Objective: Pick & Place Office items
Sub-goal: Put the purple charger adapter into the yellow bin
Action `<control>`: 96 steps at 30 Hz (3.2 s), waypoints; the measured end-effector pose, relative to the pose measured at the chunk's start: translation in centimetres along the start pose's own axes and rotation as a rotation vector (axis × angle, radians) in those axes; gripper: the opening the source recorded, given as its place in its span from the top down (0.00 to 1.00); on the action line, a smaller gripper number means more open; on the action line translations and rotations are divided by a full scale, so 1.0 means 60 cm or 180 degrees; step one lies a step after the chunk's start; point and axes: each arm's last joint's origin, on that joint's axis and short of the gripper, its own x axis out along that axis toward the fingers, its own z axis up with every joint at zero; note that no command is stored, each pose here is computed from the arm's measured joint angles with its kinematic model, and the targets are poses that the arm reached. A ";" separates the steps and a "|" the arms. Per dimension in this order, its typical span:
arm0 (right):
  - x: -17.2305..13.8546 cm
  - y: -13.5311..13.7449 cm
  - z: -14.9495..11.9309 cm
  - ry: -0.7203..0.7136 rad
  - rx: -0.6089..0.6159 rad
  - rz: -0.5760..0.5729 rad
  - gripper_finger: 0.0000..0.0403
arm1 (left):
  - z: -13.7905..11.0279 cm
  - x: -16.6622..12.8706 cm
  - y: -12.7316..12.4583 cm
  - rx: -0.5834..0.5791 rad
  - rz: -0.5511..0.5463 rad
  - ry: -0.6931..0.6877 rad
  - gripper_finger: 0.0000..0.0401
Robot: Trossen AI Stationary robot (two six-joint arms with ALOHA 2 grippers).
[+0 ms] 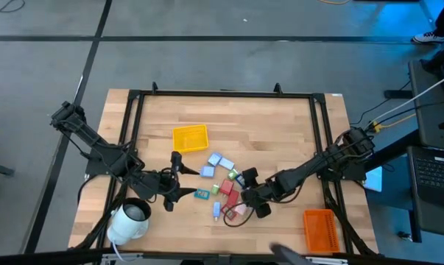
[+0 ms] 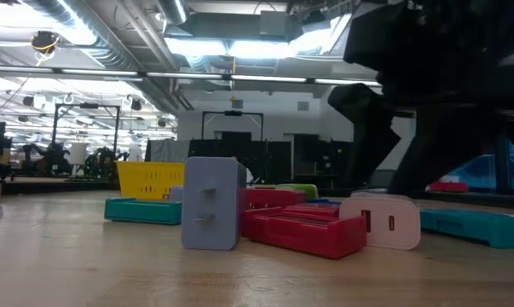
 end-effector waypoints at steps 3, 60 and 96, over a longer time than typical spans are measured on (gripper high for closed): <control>0.001 -0.003 0.000 0.0005 0.0023 0.0011 0.45 | 0.001 -0.003 -0.003 0.0019 -0.0012 -0.0013 0.35; -0.030 -0.195 0.144 -0.1133 0.0200 -0.1097 0.65 | 0.025 -0.040 0.066 0.0262 0.2774 0.0742 0.35; 0.105 -0.453 0.128 -0.1322 0.1055 -0.0899 0.51 | 0.000 -0.163 0.171 -0.0451 0.2932 0.0479 0.35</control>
